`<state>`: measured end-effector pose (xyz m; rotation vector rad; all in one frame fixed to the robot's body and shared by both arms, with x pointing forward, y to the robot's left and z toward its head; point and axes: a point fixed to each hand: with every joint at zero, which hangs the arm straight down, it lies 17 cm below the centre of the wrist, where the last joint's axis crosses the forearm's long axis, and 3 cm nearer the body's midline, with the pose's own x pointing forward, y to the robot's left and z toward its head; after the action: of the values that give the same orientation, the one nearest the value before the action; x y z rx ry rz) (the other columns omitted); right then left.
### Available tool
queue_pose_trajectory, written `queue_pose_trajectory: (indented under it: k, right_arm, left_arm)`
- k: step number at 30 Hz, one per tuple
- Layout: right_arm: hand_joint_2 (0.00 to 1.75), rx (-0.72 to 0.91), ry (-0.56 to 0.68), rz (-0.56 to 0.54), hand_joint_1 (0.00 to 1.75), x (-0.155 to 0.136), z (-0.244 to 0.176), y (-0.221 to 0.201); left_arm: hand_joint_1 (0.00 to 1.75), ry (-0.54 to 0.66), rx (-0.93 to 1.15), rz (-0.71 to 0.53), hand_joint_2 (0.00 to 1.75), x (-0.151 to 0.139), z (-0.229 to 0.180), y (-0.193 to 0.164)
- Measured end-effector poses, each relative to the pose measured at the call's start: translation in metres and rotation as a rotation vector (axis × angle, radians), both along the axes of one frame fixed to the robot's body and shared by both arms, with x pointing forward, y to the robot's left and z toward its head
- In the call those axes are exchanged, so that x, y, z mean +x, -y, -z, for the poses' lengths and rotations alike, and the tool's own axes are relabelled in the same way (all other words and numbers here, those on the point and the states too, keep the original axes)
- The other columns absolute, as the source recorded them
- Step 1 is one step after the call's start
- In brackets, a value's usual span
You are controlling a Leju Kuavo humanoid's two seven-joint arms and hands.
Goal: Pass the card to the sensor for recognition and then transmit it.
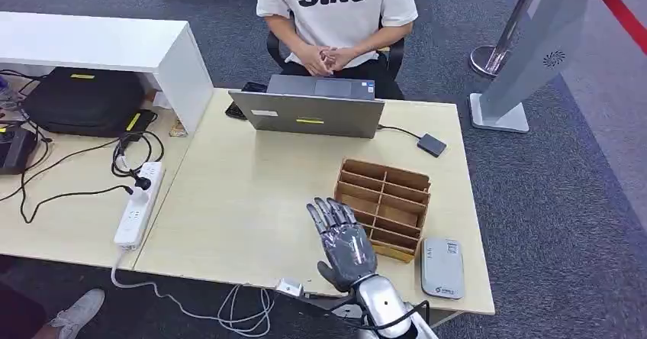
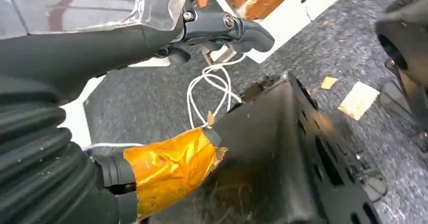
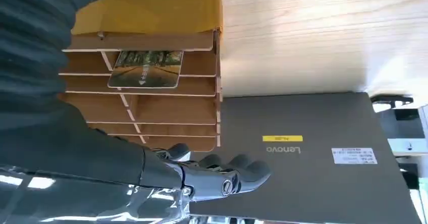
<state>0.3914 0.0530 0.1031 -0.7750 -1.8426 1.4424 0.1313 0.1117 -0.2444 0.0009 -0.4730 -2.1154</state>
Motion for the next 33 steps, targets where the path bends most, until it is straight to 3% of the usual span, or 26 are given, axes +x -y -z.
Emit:
queue_pose_trajectory:
  k: [11, 33]
  right_arm:
    - [1.75, 0.061, -0.022, 0.055, 0.00, 0.018, -0.001, 0.022]
    - [1.75, 0.056, -0.010, 0.096, 0.00, 0.028, -0.001, 0.037]
  left_arm:
    - [0.00, -0.010, 0.018, 0.124, 1.75, -0.010, 0.002, -0.005]
    - [0.00, -0.036, 0.024, 0.230, 1.75, -0.020, 0.003, -0.007]
